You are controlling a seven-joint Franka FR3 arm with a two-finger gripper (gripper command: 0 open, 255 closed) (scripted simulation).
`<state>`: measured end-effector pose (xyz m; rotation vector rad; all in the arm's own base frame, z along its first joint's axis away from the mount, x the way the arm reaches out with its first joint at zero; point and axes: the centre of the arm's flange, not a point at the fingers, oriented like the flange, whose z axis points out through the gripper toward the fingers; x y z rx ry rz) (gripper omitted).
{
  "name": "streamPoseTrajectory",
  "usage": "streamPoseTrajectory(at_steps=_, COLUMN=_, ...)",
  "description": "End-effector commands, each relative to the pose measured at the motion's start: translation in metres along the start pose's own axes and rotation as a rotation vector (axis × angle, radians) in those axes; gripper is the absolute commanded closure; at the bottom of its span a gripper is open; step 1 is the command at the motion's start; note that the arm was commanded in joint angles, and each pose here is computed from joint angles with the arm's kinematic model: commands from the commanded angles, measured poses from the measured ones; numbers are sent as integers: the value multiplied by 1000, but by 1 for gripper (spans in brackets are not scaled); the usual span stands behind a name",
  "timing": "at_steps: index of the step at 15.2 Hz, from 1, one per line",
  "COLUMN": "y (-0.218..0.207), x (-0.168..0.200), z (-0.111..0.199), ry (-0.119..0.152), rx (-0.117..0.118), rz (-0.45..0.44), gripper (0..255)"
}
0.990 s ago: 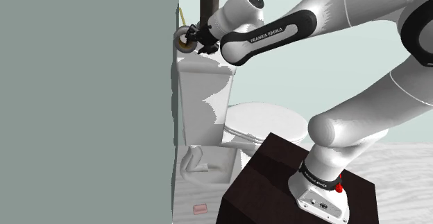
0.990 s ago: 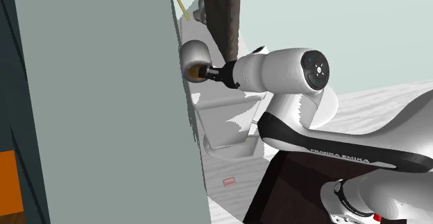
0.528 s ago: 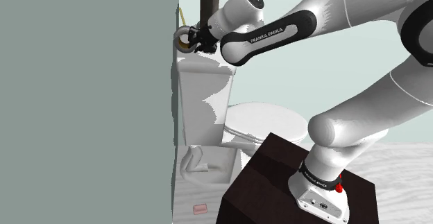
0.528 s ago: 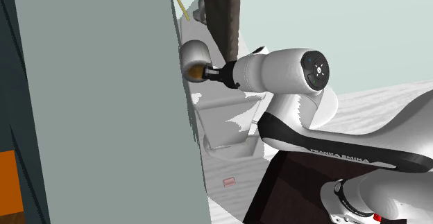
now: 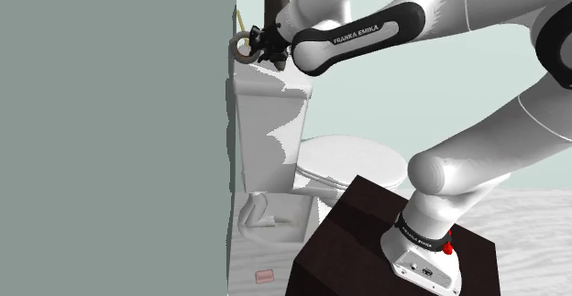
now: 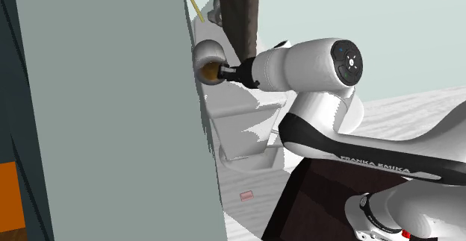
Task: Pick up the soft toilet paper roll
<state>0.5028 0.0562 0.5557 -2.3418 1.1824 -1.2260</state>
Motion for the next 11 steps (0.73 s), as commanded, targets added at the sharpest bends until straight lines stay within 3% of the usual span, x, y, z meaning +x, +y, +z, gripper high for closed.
streamPoseTrajectory(at_steps=1, y=-7, x=6, z=-7, ry=3, rx=6, rz=-2, gripper=255)
streamPoseTrajectory(at_steps=11, y=-31, x=31, z=-34, ry=3, rx=6, rz=-2, gripper=255)
